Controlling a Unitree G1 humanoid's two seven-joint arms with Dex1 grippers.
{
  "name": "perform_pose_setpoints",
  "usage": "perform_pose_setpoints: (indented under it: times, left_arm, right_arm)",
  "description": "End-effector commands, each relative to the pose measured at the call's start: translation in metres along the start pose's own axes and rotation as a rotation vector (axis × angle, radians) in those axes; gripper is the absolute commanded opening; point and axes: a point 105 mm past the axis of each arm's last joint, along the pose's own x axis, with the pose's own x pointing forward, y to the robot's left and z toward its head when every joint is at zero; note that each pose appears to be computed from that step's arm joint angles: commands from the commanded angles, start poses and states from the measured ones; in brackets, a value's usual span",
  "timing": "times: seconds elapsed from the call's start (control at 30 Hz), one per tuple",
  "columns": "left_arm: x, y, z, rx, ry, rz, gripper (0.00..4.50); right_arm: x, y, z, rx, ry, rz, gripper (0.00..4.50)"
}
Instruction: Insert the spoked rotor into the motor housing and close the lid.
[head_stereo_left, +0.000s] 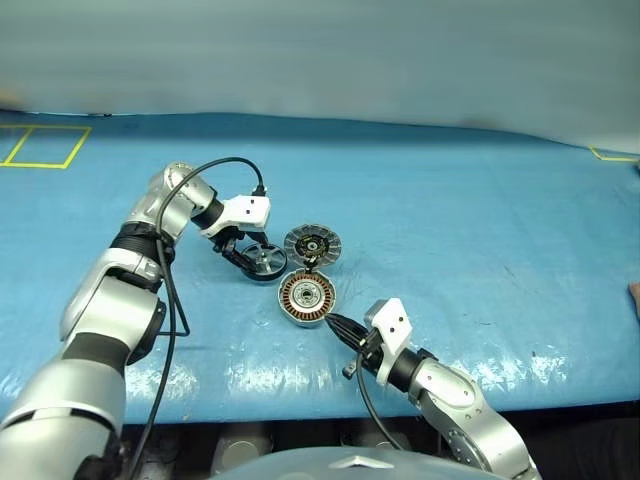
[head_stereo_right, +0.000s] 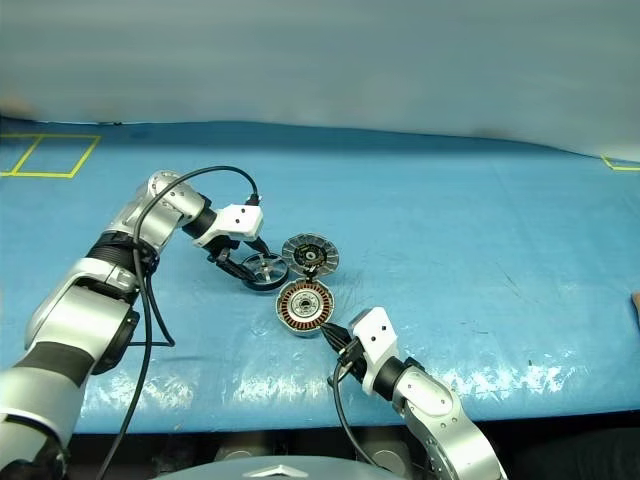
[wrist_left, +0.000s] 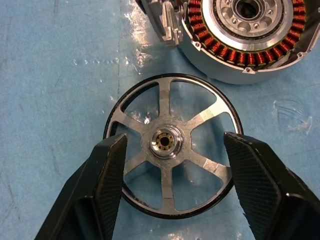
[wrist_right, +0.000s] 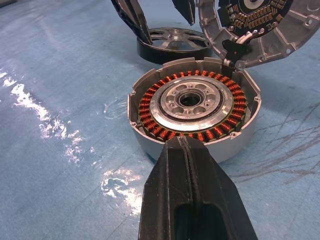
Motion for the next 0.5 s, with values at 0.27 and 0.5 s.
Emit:
perform_pose_setpoints:
  times: [0.27, 0.5]
  left_arm:
    - [-0.003, 0.002, 0.003, 0.007, 0.041, -0.031, 3.28]
    - [-0.001, -0.002, -0.005, -0.025, 0.078, -0.056, 3.28]
  right_arm:
    - [0.000, 0.001, 0.010, -0.015, -0.041, -0.007, 0.00]
    - [0.000, 0.000, 0.011, -0.017, -0.043, -0.004, 0.00]
